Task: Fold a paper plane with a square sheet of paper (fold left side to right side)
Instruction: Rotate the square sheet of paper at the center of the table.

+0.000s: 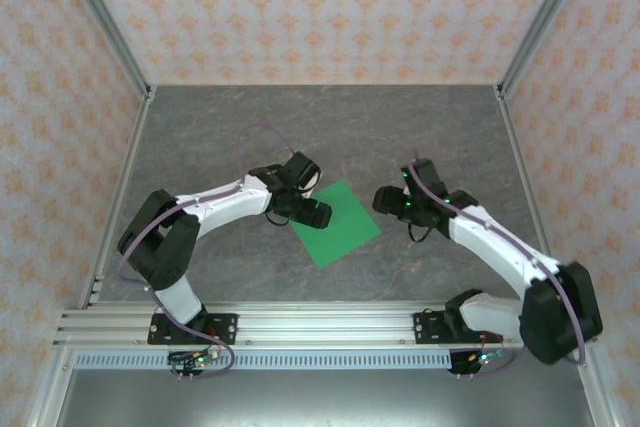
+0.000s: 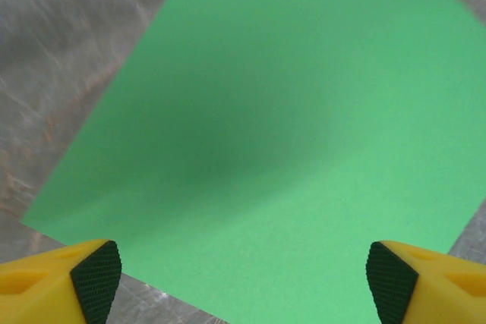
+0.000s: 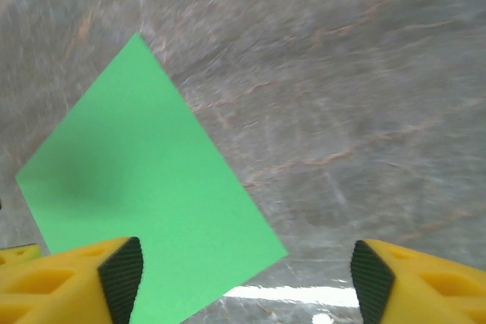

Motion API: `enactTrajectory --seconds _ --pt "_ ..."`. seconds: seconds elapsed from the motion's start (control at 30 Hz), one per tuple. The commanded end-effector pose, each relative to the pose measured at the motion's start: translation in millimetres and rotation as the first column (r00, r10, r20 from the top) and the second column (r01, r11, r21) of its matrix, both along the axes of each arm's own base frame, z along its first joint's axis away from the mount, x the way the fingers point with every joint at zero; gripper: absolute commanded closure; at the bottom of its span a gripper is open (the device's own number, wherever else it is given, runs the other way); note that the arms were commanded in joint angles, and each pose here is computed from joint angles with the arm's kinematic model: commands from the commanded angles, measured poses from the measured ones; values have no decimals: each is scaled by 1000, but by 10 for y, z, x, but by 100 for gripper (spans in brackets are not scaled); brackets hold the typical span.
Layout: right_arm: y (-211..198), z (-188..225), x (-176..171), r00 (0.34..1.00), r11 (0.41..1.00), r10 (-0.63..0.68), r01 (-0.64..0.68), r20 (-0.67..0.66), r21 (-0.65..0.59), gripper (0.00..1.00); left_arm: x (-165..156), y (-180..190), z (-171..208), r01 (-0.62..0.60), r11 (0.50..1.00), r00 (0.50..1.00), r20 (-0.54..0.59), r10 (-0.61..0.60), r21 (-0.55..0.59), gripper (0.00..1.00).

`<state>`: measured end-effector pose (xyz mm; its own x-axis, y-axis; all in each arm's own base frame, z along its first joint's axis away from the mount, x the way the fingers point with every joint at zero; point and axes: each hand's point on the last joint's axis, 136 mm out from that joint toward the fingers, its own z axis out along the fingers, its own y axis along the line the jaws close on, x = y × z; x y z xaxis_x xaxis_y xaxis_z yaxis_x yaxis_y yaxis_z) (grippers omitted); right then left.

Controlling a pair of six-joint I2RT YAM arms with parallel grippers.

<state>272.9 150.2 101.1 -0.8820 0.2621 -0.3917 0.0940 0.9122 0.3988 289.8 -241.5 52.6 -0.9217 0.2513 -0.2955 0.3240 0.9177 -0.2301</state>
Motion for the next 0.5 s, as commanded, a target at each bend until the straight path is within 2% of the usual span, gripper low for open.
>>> enactTrajectory --seconds 0.0,0.1,0.23,0.47 --pt "337 36 165 999 998 37 -37 19 40 34 53 -182 -3 -11 995 1000 -21 9 -100 21" --pt "505 -80 193 998 997 67 -67 -9 26 43 101 -185 -71 -20 996 999 -29 18 -87 24" --pt "596 -252 220 996 997 74 -74 -46 2 50 138 -117 -195 -30 999 999 -39 29 -28 26" --pt "687 -586 141 984 994 102 -106 -148 -25 54 171 -98 -353 -18 1000 997 -71 20 21 33"
